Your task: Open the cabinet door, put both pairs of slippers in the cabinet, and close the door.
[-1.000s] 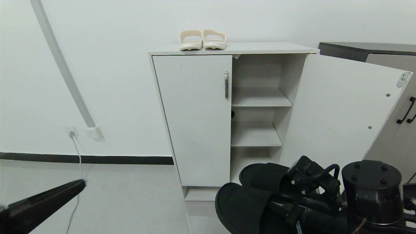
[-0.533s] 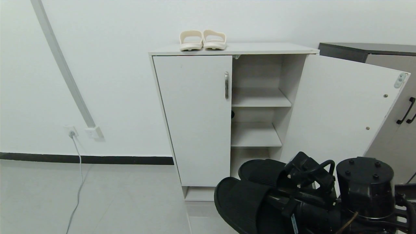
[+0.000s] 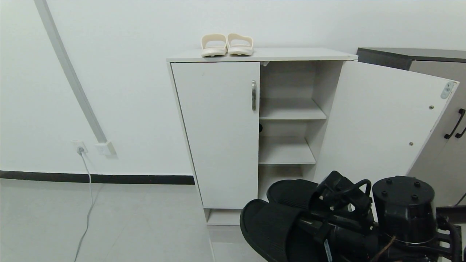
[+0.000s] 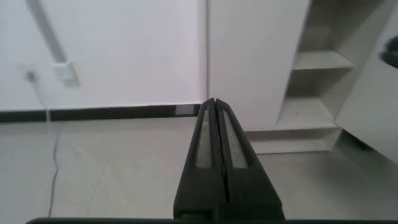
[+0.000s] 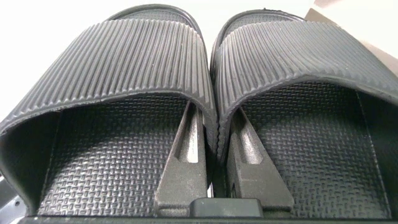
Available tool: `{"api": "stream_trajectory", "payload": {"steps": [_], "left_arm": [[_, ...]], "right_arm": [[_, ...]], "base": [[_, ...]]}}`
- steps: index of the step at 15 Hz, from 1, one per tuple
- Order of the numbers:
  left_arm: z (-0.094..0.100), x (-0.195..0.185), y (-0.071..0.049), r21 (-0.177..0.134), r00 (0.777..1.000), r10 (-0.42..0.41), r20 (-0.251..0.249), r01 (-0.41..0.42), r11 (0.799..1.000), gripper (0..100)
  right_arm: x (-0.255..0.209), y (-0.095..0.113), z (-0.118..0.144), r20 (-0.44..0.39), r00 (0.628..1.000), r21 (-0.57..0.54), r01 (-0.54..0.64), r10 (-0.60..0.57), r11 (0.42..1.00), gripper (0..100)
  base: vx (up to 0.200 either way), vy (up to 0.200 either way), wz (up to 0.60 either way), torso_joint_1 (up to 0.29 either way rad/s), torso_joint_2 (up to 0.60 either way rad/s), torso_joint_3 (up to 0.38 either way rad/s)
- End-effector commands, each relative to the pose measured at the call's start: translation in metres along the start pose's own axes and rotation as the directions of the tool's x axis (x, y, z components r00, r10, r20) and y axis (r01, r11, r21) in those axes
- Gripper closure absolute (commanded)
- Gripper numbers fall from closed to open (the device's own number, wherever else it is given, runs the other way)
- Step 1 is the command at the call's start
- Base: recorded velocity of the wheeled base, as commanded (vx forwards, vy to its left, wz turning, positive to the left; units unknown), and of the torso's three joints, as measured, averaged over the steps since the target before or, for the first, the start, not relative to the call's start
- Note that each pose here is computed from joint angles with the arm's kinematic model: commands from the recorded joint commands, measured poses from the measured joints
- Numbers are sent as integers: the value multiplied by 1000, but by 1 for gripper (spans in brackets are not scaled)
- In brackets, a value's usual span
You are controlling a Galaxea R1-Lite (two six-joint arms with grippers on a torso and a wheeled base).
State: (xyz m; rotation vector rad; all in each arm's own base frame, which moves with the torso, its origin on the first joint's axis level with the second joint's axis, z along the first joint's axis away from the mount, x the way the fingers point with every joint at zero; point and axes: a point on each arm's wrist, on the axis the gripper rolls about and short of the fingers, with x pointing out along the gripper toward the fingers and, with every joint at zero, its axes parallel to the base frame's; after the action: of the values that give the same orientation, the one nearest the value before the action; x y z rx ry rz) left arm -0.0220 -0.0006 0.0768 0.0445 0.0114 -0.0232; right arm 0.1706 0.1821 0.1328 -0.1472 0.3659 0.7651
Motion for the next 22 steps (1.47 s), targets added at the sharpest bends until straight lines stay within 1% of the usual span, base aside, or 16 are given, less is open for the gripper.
{"api": "stream_trajectory", "payload": {"steps": [1, 2, 3, 4, 5, 7, 8, 9, 10, 11, 12, 14, 17, 22], "left_arm": [[-1, -1, 0, 6, 1000, -6, 11, 6, 1000, 100], [-1, -1, 0, -1, 1000, -6, 11, 6, 1000, 100], [-1, -1, 0, -20, 1000, -1, 10, 1, 1000, 100], [-1, -1, 0, -29, 1000, 0, 10, 0, 1000, 100], [-1, -1, 0, -38, 1000, 11, 10, -11, 999, 100], [-1, -1, 0, -37, 1000, 11, 10, -11, 999, 100], [-1, -1, 0, -37, 1000, 11, 10, -11, 999, 100], [-1, -1, 0, -37, 1000, 11, 10, -11, 999, 100], [-1, -1, 0, -40, 1000, 11, 10, -11, 999, 100], [-1, -1, 0, -40, 1000, 13, 10, -12, 999, 100], [-1, -1, 0, -40, 1000, 13, 11, -12, 999, 100], [-1, -1, 0, -40, 1000, 13, 10, -12, 999, 100], [-1, -1, 0, -40, 1000, 13, 10, -12, 999, 100], [-1, -1, 0, -40, 1000, 13, 10, -12, 999, 100]], "right_arm": [[4, 1, -2, -12, 1000, 1, 0, 0, 1000, 100], [7, 1, -1, -6, 1000, 3, 6, -6, 1000, 100], [11, 0, 3, 21, 999, 9, 48, -48, 999, 100], [12, 0, 3, 28, 997, 13, 75, -76, 997, 100], [23, -1, -2, 14, 988, 56, 151, -152, 987, 100], [49, 4, -4, -5, 968, 166, 246, -249, 955, 100], [66, 5, -2, 0, 945, 187, 320, -326, 929, 100], [84, 5, 1, 10, 900, 191, 425, -435, 885, 100], [104, 5, -1, 10, 840, 193, 531, -543, 825, 100], [118, 3, -4, 10, 787, 195, 604, -617, 773, 100], [127, 3, -4, 21, 760, 218, 631, -650, 745, 100], [131, 3, -3, 29, 755, 241, 631, -655, 738, 100], [131, 1, -2, 29, 749, 245, 637, -662, 731, 100], [133, -1, -7, 17, 745, 236, 645, -667, 727, 100]], "base": [[0, 0, 0, 0, 0, 0], [0, 0, 0, 0, 0, 0], [0, 0, 0, 0, 0, 0], [0, 0, 0, 0, 0, 0], [0, 0, 0, 0, 0, 0], [0, 0, 0, 0, 0, 0], [0, 0, 0, 0, 0, 0], [0, 0, 0, 0, 0, 0], [0, 0, 0, 0, 0, 0], [0, 0, 0, 0, 0, 0], [0, 0, 0, 0, 0, 0], [0, 0, 0, 0, 0, 0], [0, 0, 0, 0, 0, 0], [0, -200, 0, 1, 1, 1]]}}
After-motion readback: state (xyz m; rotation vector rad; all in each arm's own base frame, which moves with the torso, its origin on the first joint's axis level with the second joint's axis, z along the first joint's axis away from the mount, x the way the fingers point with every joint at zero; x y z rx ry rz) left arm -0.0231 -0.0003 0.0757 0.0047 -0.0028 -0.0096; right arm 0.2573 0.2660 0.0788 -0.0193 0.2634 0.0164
